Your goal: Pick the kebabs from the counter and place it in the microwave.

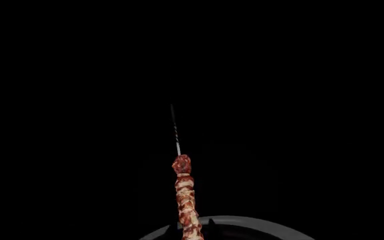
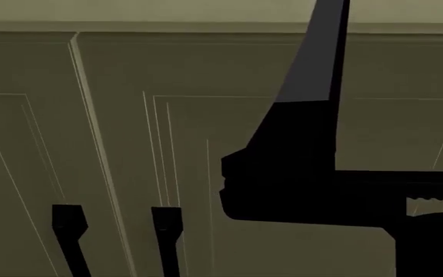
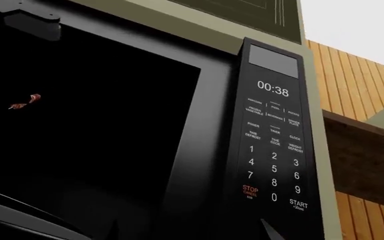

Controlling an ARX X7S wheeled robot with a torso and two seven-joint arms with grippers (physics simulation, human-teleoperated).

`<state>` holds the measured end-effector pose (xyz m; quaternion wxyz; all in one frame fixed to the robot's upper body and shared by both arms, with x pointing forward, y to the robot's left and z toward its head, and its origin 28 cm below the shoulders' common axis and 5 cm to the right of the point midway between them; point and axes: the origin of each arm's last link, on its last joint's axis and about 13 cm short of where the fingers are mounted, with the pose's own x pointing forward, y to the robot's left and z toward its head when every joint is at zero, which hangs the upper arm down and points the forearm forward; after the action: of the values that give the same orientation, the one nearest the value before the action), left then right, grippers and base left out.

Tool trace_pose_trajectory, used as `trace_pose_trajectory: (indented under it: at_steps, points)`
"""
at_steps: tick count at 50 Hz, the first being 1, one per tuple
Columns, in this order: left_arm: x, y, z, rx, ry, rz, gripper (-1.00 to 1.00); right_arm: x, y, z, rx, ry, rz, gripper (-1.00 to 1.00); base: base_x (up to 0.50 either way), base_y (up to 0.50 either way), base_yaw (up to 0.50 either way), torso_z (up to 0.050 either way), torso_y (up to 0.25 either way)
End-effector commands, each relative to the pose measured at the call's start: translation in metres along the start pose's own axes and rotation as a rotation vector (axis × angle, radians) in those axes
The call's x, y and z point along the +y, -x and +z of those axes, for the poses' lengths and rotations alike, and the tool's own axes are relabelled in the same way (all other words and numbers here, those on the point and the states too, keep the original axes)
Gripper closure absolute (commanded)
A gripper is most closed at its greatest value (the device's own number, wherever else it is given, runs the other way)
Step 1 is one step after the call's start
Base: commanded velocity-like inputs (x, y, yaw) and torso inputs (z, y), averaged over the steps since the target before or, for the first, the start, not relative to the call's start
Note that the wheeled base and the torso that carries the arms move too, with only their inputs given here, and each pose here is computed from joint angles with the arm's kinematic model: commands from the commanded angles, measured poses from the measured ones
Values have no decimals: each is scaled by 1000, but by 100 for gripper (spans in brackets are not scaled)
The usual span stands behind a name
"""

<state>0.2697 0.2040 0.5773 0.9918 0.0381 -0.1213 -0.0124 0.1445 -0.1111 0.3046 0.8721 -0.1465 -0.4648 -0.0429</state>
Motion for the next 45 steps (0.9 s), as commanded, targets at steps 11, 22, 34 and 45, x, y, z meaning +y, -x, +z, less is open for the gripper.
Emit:
trace_pose_trajectory:
  at_steps: [11,22,34,45]
  points:
    - [2,2,-2,43,3,14,100,0,0,1,-8,-9,2,-100,0,0,0,0,0]
    - [6,-6,-16,159,25,37,100,0,-1,1,-13,-9,1,-100,0,0,0,0,0]
    - [8,-12,-24,190,24,48,100,-1,-1,1,-12,-6,0,-100,0,0,0,0,0]
    - [10,-18,-31,212,30,48,100,-1,-2,1,-10,-2,1,-100,0,0,0,0,0]
